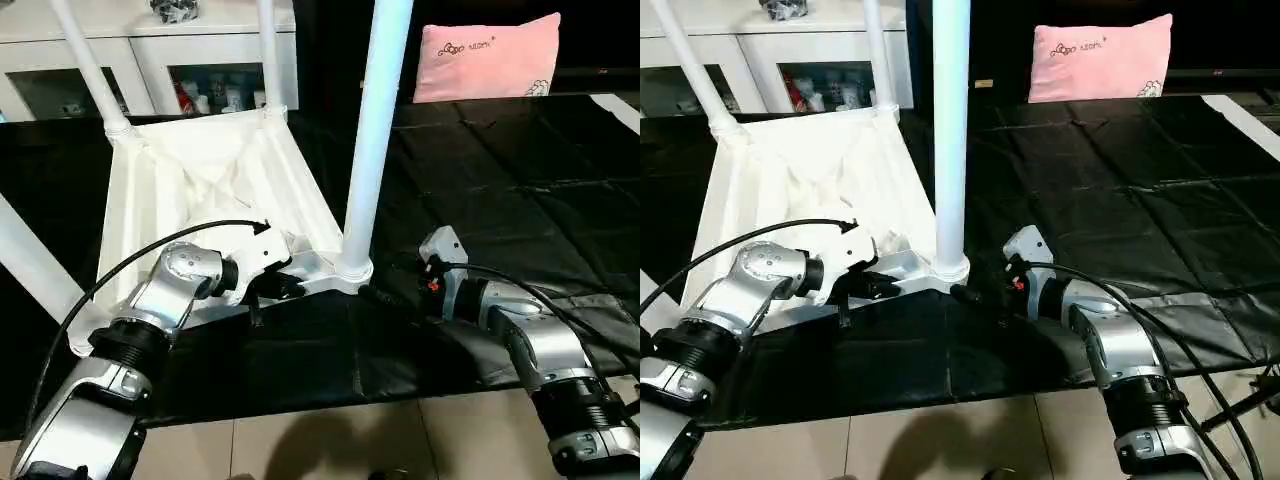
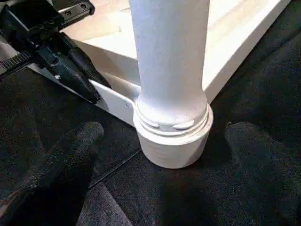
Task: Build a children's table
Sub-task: Rotate leg to tighten
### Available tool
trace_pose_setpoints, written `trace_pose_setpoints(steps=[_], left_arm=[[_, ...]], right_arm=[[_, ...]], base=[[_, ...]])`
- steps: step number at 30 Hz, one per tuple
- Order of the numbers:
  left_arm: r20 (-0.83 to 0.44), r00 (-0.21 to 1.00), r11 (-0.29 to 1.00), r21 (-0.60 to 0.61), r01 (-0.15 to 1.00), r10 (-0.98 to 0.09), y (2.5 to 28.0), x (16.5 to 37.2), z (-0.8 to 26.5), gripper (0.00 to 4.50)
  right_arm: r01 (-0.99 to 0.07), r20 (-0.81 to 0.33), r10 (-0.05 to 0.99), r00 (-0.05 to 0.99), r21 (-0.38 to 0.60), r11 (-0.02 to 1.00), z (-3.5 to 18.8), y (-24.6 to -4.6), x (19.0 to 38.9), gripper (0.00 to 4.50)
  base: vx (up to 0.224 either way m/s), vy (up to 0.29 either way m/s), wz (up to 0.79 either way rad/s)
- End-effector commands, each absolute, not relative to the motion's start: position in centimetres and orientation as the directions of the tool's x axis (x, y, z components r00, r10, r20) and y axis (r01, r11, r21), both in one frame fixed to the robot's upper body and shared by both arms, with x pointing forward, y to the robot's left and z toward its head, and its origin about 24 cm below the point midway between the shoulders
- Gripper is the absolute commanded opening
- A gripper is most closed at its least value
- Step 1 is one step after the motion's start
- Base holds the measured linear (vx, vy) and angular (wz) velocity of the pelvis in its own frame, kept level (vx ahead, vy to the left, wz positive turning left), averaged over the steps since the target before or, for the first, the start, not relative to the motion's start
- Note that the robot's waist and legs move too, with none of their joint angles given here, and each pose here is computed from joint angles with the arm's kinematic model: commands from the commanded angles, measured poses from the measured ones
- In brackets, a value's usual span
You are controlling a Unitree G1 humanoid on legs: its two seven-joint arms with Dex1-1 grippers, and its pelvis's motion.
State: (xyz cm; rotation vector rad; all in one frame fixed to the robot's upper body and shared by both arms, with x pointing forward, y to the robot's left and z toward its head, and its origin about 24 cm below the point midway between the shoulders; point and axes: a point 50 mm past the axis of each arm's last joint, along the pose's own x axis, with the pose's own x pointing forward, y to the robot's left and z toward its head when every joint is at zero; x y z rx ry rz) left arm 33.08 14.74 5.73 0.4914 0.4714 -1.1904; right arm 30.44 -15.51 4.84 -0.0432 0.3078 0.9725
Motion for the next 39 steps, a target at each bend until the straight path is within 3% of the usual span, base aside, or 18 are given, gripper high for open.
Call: trace_pose_setpoints(steps=[1,6,9,19,29,39], left_arm=[[-0.617,0.295,0.284,0.119,0.951,-0.730,15.1,33.1,5.5,0.00],[-0.619,0.265,0.241,0.123,0.963,-0.740,15.4,32.9,5.6,0.00],[-0.612,0.126,0.126,0.044,0.991,-0.780,17.4,30.3,5.9,0.00],[-0.620,0.096,0.092,0.039,0.995,-0.779,17.3,30.0,6.0,0.00],[-0.646,-0.020,-0.046,0.024,0.999,-0.763,16.4,29.0,6.0,0.00],[-0.647,-0.100,-0.149,0.021,0.989,-0.756,14.5,28.7,5.9,0.00]], right_arm=[[-0.829,-0.256,0.813,0.522,0.071,0.555,5.7,-15.3,30.6,4.47],[-0.845,-0.256,0.827,0.501,0.062,0.531,6.0,-15.7,30.6,4.47],[-0.904,-0.207,0.885,0.417,0.006,0.427,7.5,-13.3,30.0,4.47],[-0.920,-0.191,0.905,0.379,0.032,0.392,7.8,-13.1,30.0,4.47],[-0.983,-0.258,0.951,0.170,0.028,0.184,7.5,-12.1,29.3,4.47],[-0.991,-0.318,0.948,0.012,0.122,0.054,6.9,-12.7,29.5,3.70]], base=[[0.000,0.000,0.00],[0.000,0.000,0.00],[0.000,0.000,0.00],[0.000,0.000,0.00],[0.000,0.000,0.00],[0.000,0.000,0.00]])
